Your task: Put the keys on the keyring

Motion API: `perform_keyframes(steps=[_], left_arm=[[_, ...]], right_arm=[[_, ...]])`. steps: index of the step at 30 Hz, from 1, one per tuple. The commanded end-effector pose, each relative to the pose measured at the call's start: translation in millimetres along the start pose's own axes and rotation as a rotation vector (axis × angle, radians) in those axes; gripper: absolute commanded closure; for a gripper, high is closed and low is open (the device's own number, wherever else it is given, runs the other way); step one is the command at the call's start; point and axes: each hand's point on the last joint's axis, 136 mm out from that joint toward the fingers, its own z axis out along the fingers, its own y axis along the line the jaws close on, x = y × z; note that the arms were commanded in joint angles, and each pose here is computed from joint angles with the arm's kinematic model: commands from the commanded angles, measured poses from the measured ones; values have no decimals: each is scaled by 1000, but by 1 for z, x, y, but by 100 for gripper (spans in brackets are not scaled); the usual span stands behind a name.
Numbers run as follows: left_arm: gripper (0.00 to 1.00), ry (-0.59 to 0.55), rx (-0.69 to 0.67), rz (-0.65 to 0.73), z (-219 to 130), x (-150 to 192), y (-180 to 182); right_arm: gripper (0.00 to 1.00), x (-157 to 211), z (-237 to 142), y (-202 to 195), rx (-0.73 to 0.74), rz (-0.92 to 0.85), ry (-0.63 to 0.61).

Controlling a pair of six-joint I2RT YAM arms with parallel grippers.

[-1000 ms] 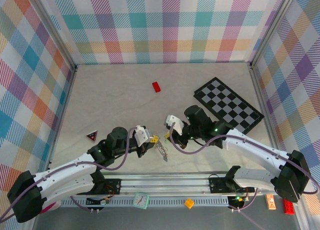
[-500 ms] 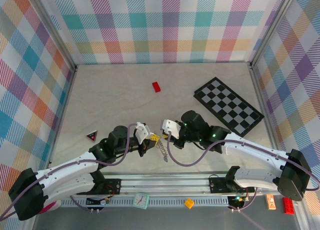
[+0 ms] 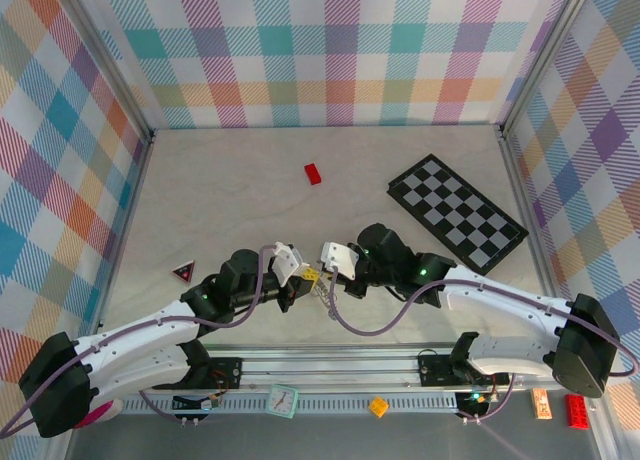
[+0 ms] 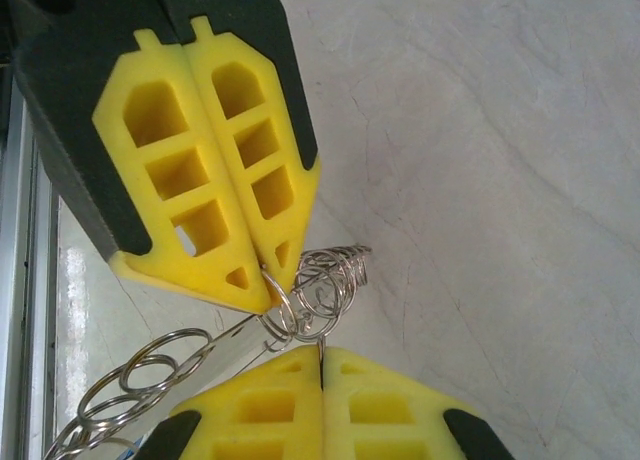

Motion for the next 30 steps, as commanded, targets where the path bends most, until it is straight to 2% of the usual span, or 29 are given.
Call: perform_keyframes(steps=[1,30], left_arm=[[100,-67,6,5,-2,-26,-3],[100,-65,-4,-5,0,-26,0]], right_arm=[[100,-6,2,2,-2,-33,-27],[100,-10,4,0,14,-30,-20]])
